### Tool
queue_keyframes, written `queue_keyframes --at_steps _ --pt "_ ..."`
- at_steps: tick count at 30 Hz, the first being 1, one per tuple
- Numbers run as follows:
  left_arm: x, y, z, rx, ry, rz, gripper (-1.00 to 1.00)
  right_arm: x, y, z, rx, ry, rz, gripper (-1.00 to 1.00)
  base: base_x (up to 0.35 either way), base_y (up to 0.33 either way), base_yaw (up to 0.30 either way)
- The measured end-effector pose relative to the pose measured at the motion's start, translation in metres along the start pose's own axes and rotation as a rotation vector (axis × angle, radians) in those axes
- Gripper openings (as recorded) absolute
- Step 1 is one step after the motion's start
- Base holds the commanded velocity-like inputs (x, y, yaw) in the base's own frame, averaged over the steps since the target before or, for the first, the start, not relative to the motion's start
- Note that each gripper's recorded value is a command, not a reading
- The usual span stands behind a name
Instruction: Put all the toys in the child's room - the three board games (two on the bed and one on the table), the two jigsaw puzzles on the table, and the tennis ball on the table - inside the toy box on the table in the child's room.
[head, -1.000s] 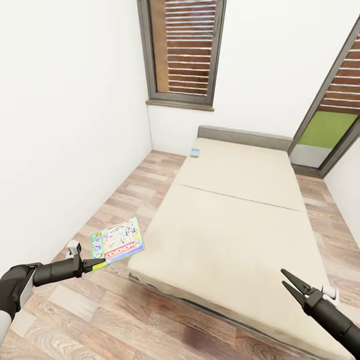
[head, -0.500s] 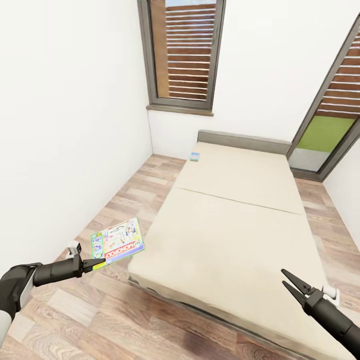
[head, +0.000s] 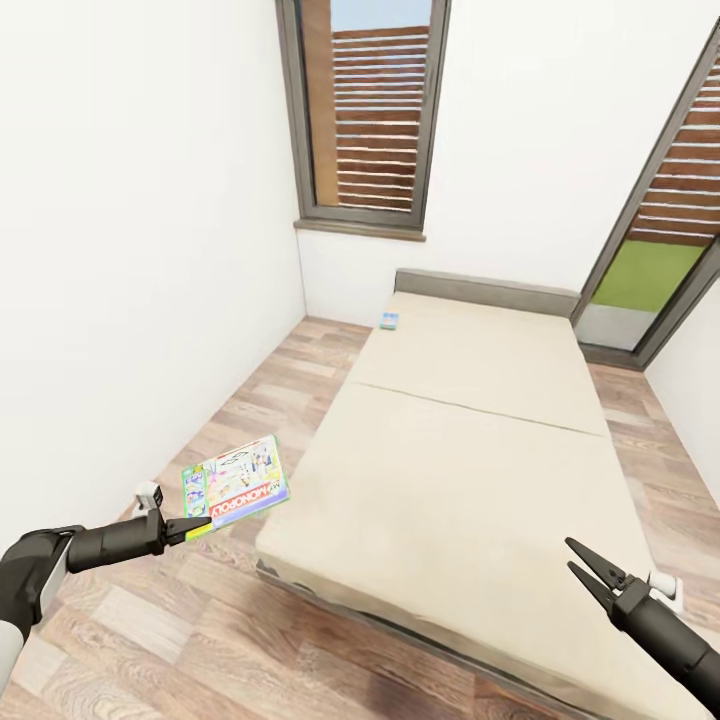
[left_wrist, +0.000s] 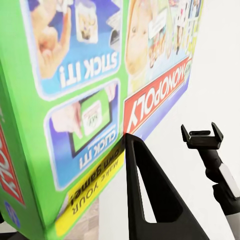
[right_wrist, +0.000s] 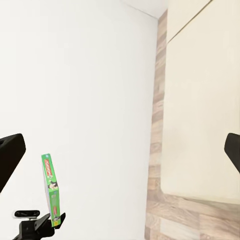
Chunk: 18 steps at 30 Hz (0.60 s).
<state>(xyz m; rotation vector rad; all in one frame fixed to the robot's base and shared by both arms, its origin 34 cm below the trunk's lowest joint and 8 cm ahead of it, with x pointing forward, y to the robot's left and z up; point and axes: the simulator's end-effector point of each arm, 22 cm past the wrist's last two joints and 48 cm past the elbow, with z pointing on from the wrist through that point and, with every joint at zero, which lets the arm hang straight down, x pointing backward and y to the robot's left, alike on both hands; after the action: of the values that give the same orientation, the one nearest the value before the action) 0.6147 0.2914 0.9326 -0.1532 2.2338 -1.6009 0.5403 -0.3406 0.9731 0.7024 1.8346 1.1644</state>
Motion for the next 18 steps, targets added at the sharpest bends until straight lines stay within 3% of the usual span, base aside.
queue_keyframes --at_steps 18 --pt "-0.005 -0.014 -0.002 0.01 -0.009 0.027 -1.0 -0.005 0.012 -0.002 -0.025 -0.013 -0.014 1.0 0.0 0.0 0.0"
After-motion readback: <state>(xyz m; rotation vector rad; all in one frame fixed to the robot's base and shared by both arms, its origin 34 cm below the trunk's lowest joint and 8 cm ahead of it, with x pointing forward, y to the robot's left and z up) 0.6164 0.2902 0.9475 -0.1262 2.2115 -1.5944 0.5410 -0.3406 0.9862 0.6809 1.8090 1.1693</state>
